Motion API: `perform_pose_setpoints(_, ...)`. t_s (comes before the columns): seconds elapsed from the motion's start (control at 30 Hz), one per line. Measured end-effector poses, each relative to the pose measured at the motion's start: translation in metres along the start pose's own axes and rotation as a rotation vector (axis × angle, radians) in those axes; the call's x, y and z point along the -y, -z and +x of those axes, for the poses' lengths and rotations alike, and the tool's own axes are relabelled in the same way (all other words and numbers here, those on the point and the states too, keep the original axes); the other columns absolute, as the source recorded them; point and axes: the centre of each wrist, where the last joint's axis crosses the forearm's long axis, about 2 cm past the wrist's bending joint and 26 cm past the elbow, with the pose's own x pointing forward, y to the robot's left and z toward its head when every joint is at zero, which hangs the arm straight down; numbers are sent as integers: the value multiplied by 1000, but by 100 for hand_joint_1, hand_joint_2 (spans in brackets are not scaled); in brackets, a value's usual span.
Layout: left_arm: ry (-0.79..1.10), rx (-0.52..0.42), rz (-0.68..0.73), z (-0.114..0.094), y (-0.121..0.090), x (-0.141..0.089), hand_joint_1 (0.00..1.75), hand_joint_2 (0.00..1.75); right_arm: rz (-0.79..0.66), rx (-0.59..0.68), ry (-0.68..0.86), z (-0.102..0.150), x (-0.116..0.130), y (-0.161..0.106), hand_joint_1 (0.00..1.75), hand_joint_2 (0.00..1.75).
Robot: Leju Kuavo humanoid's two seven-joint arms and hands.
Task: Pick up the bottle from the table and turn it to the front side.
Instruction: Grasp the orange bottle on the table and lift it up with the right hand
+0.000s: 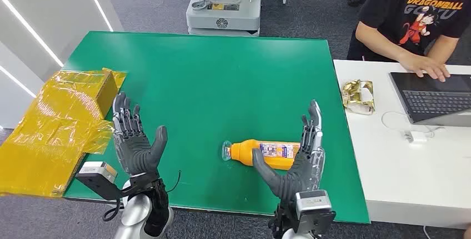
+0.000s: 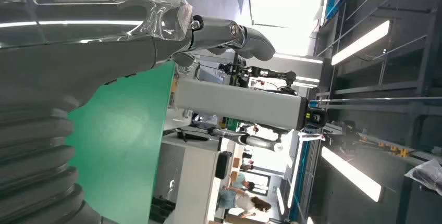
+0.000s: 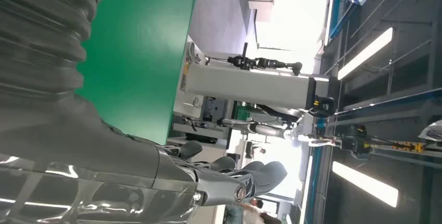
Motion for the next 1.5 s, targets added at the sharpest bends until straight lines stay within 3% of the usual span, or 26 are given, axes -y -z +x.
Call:
perform_pose_setpoints(0.27, 27, -6, -14, 3, -6, -6, 0, 175, 143, -17, -141, 6, 8, 1, 0, 175)
perform_pose_setpoints(0.53, 40, -11, -10, 4, -14, -18, 0, 175, 471, -114, -414, -10, 53, 10, 0, 175)
perform_pose_setpoints(0.73, 39, -6, -19, 5, -13, -20, 0, 175, 692, -158, -559, -28, 86, 45, 0, 175)
perform_pose_setpoints(0.9, 39, -6, -22, 4, -13, -24, 0, 175, 785, -183, -682, -43, 107, 86, 0, 175)
perform_pose_setpoints(1.1, 43, -6, -25, 4, -12, -27, 0, 175, 836, -215, -762, -53, 120, 111, 0, 175)
perform_pose_setpoints(1.5, 31, 6, 7, 3, -3, -28, 0, 175, 1118, -326, -850, -73, 133, 187, 0, 175)
